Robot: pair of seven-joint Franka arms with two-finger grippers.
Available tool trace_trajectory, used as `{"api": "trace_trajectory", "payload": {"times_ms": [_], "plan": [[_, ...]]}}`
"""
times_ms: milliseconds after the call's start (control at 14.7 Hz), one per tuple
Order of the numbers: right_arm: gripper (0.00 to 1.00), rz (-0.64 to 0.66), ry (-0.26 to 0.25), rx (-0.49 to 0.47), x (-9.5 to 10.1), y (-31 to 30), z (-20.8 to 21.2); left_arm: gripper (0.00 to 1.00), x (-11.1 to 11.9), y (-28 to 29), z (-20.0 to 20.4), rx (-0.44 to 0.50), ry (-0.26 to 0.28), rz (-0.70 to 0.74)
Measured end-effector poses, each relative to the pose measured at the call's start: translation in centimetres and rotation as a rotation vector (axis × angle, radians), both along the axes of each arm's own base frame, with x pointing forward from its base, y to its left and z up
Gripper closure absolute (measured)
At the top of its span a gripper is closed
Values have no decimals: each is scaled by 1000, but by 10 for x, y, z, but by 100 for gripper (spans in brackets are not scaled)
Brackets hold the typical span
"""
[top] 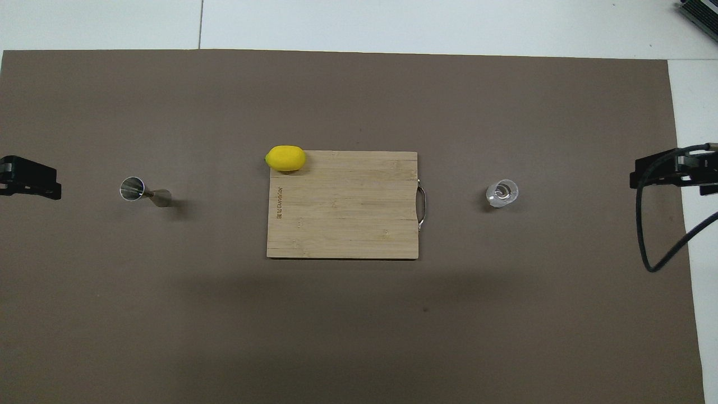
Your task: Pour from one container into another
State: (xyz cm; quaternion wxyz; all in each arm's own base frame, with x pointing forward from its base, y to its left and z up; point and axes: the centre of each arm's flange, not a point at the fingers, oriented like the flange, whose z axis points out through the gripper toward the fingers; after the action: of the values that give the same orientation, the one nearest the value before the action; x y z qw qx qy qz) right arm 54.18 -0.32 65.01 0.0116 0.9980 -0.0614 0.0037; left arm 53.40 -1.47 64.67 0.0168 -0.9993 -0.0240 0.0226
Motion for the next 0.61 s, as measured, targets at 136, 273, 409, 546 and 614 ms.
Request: {"api": "trace_trajectory", "payload": {"times_ms": [136,273,409,546,614], "plan": [[0,0,0,0,0,0,0,0,0,-1,0,-10,0,0],[0,-1,0,0,0,0,0,0,0,-1,0,-12,-1,1],[0,-3,0,0,0,-1,0,0,0,-1,0,-12,-2,2],[0,-3,1,0,0,-1,-1,0,0,-1,0,-12,-2,3],[0,-3,3,0,0,-1,-2,0,0,-1,0,-12,-4,3]]}}
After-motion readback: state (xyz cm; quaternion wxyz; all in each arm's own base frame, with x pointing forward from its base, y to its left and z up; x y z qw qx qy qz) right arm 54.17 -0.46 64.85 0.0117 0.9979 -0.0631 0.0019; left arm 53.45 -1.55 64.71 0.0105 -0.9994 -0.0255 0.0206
